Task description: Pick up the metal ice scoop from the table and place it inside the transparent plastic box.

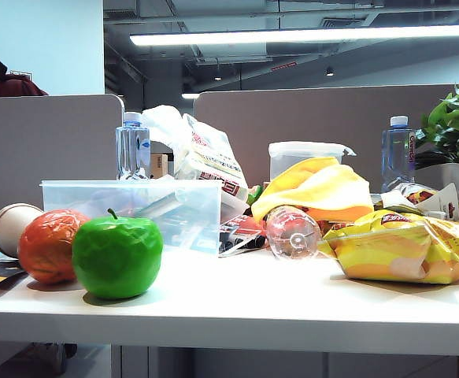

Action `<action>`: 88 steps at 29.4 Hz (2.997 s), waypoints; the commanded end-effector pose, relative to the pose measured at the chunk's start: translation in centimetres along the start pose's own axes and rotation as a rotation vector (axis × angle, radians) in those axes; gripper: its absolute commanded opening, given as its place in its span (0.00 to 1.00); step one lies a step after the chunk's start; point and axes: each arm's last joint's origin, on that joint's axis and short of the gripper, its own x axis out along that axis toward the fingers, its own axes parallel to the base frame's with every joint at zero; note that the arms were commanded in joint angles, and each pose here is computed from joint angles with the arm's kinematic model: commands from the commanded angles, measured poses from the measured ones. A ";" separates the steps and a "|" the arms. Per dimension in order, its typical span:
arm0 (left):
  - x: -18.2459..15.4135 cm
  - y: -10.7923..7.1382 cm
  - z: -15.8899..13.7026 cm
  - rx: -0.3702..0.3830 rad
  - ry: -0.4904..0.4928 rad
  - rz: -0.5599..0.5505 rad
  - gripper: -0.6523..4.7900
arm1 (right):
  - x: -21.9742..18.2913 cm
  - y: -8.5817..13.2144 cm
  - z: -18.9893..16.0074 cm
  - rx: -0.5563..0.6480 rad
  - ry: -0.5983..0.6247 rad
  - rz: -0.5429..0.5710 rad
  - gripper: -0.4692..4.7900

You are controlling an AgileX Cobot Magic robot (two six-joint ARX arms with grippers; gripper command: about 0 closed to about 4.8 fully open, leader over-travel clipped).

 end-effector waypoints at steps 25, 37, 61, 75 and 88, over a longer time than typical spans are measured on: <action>0.0 0.0 0.2 0.003 -0.013 -0.003 0.11 | -9.4 -1.0 -17.9 0.140 -0.326 -0.022 0.08; 0.0 0.0 0.2 0.003 -0.013 -0.003 0.11 | -12.5 -1.4 -20.9 0.123 -0.236 -0.017 0.08; 0.0 0.0 0.2 0.003 -0.013 -0.003 0.11 | -6.3 -2.7 -28.1 0.067 -0.359 -0.445 0.08; 0.0 0.0 0.2 0.003 -0.013 -0.003 0.11 | -2.8 -4.2 -36.5 0.221 -0.449 -0.633 0.08; 0.0 0.0 0.2 0.003 -0.013 -0.003 0.11 | 0.3 -4.7 -40.9 0.293 -0.418 -0.550 0.08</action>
